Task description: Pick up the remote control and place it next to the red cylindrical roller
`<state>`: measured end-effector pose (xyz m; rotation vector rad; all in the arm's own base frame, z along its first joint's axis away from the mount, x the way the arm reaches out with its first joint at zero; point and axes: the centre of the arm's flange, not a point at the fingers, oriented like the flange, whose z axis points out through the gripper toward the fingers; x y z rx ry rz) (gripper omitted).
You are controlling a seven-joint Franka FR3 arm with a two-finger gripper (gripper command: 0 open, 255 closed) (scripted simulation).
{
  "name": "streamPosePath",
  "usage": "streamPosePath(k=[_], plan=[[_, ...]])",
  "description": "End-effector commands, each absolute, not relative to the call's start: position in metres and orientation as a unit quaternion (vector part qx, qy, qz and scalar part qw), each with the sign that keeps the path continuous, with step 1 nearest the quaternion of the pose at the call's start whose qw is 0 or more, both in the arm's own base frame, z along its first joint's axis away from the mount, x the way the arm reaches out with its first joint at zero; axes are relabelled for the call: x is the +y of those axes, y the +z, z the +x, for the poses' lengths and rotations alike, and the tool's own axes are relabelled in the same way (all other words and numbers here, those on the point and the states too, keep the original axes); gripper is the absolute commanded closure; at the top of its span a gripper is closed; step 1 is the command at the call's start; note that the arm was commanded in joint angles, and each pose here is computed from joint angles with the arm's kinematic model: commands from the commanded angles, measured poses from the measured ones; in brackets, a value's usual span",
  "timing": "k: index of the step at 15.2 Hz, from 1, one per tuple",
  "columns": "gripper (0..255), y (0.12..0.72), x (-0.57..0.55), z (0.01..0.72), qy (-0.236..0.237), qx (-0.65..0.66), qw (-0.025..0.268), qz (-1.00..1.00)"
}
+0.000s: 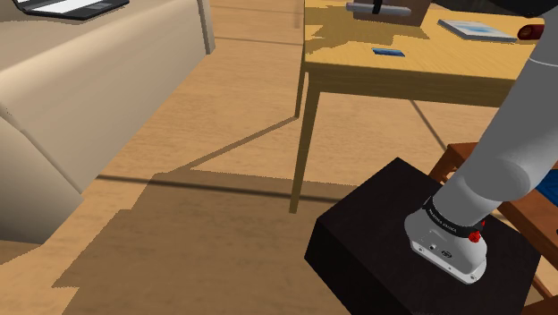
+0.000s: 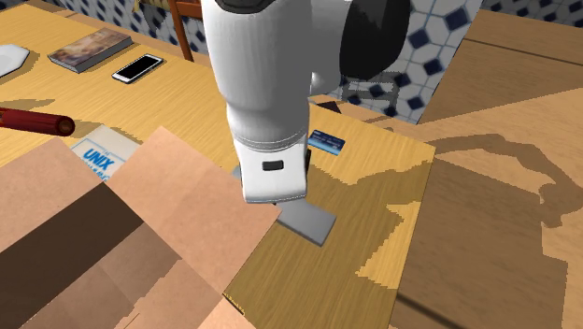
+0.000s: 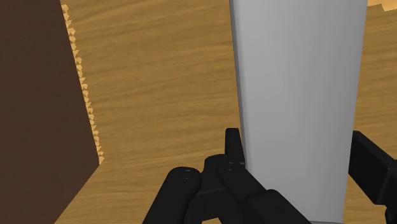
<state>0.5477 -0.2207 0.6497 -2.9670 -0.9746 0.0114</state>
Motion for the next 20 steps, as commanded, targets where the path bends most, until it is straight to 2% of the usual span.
streamPosePath(k=[1, 11, 20], plan=[[255, 0.66, -0.221, 0.546, 0.004, -0.312, 0.009, -0.95], [255, 0.712, -0.221, 0.546, 0.004, -0.312, 0.009, -0.95], [255, 0.712, -0.283, 0.445, 0.004, -0.312, 0.009, -0.95]])
